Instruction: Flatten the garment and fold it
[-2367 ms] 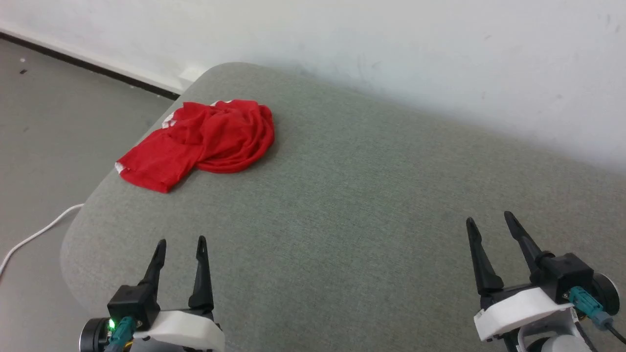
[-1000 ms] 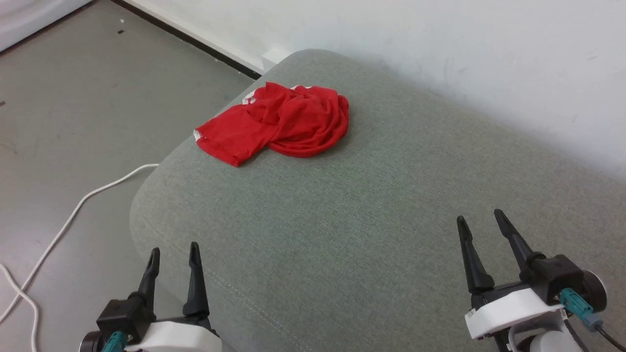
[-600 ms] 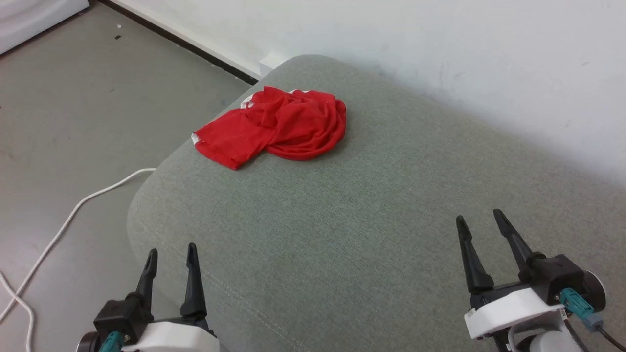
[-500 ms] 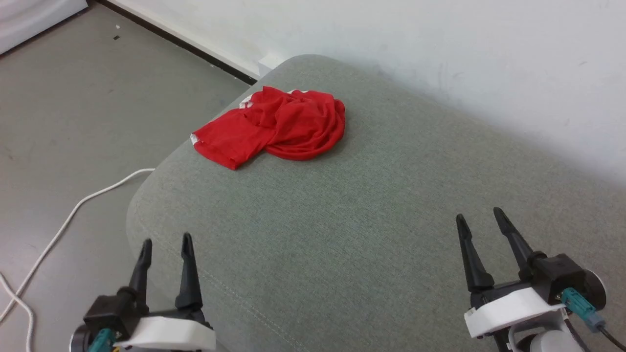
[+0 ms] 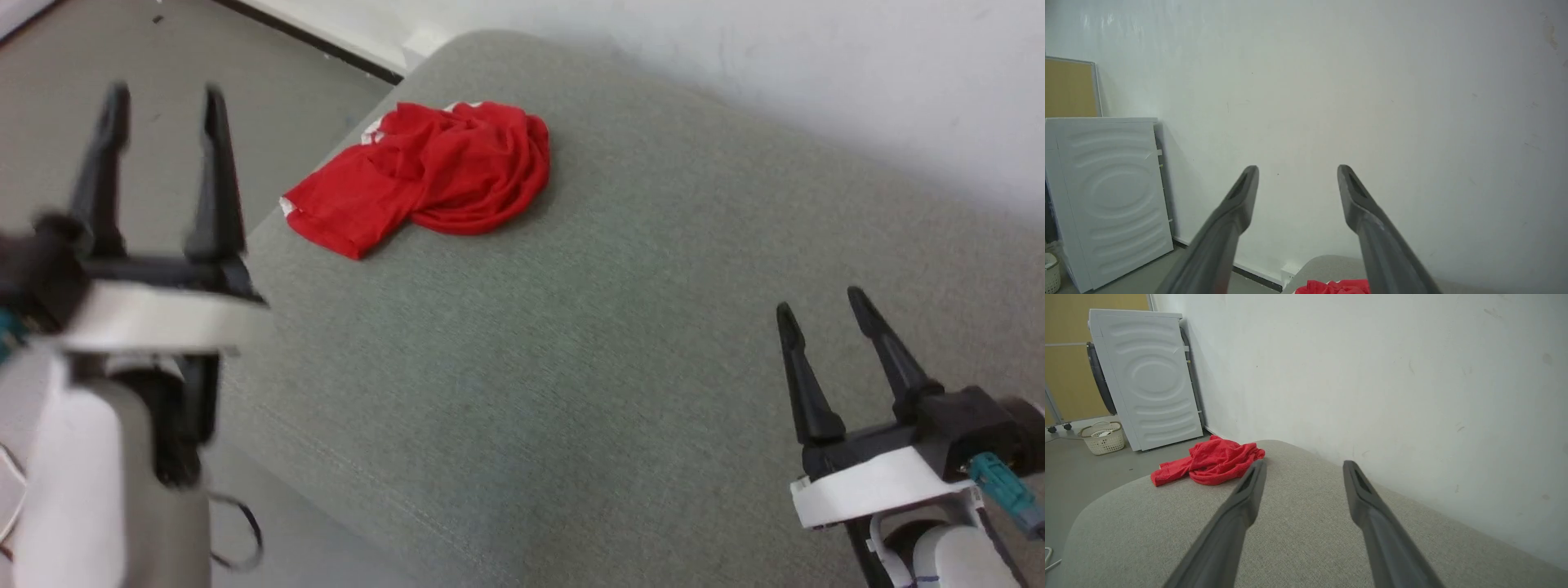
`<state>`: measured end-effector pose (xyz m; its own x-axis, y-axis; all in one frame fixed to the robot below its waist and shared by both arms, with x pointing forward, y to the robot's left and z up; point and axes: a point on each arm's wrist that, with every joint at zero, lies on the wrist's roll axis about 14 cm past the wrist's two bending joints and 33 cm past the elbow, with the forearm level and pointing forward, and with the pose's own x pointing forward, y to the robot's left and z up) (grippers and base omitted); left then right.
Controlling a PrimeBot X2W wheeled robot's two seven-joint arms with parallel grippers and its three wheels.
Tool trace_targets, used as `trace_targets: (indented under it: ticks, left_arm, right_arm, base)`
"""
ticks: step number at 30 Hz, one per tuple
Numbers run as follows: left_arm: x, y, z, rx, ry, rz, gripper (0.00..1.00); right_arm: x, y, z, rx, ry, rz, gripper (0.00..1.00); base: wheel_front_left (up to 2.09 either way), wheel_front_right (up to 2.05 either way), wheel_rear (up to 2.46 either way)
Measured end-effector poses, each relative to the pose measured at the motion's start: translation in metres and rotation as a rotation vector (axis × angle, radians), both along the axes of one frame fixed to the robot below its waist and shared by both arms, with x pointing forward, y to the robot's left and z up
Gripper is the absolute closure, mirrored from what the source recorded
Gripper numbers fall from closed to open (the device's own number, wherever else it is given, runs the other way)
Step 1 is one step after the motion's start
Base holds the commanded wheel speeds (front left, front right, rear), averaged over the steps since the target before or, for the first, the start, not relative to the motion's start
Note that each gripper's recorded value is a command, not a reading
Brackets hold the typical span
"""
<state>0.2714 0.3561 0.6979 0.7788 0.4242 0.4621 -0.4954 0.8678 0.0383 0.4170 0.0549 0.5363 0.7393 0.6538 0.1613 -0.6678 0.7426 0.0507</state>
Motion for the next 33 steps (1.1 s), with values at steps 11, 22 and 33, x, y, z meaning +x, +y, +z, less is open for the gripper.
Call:
trace_targets:
  ticks: [11, 22, 33]
  left_arm:
    - [0.113, 0.037, 0.017, 0.05, 0.221, -0.056, 0.0]
    - [0.202, 0.043, -0.1, -0.081, 0.627, -0.135, 0.0]
    - [0.229, 0.037, -0.233, -0.211, 0.941, -0.152, 0.0]
  right_arm:
    - [0.039, -0.019, -0.003, -0.017, -0.016, -0.034, 0.0]
    - [0.069, -0.051, -0.036, -0.038, 0.035, -0.101, 0.0]
    - [0.089, -0.08, -0.085, -0.091, 0.12, -0.156, 0.0]
  base:
    - [0.0, 0.0, 0.0]
    - [0.0, 0.0, 0.0]
    - [0.0, 0.0, 0.0]
